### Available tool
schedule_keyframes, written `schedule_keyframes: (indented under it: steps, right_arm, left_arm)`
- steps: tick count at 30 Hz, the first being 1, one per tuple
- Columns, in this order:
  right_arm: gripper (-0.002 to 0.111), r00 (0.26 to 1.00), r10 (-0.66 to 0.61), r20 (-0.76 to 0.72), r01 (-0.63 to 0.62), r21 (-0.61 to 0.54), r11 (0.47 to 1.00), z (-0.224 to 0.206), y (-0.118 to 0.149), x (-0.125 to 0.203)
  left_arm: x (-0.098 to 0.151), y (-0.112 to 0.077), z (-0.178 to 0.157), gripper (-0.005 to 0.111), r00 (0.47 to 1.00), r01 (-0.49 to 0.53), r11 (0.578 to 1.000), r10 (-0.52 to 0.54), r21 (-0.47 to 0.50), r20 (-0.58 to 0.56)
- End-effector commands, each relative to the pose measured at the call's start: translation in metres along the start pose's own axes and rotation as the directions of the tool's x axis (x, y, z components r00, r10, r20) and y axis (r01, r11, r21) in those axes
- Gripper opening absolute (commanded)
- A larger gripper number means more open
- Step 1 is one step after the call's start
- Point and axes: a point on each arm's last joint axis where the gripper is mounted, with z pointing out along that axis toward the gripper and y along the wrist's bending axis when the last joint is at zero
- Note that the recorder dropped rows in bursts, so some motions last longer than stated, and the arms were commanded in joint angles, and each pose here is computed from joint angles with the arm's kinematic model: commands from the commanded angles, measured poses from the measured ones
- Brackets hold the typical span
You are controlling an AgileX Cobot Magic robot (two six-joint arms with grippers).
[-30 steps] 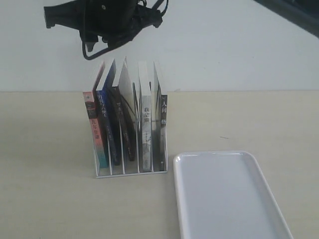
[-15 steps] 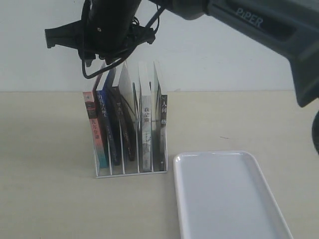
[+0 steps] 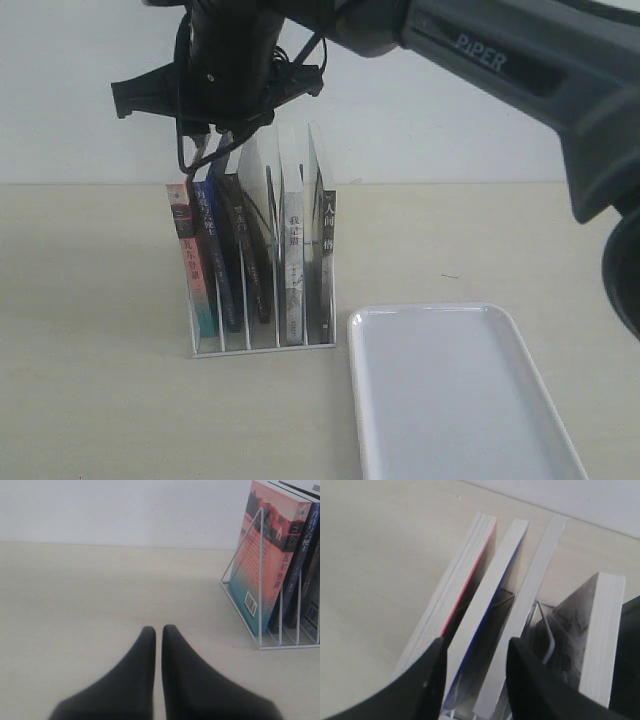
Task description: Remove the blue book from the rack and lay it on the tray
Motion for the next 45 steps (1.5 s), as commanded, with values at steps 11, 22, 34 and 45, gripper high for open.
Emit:
schedule_keyframes:
  steps: [11,22,34,45]
  right_arm:
    - [0.038,0.999,0.025,0.031,-0.024,-0.024,0.999,0.006,0.003,-0.002]
    - [0.038,1.0,0.028,0.003,-0.028,-0.018,0.999,0.02,0.005,0.004]
    - [0.038,0.999,0.052,-0.003,-0.052,0.062,0.997,0.023,-0.003,0.005]
    - [0.038,0.996,0.07,0.06,-0.072,0.041,0.997,0.007,-0.003,-0.004]
  left_arm:
    - [0.001,0.0,0.0,0.004,1.0,0.009,1.0,-0.009,0.003,0.0]
    - [0.001,0.0,0.0,0.004,1.0,0.009,1.0,-0.009,0.003,0.0]
    - [0.001,0.0,0.0,0.004,1.0,0.009,1.0,-0.009,0.003,0.0]
    - [0.001,0.0,0.0,0.004,1.0,0.009,1.0,-0.009,0.003,0.0]
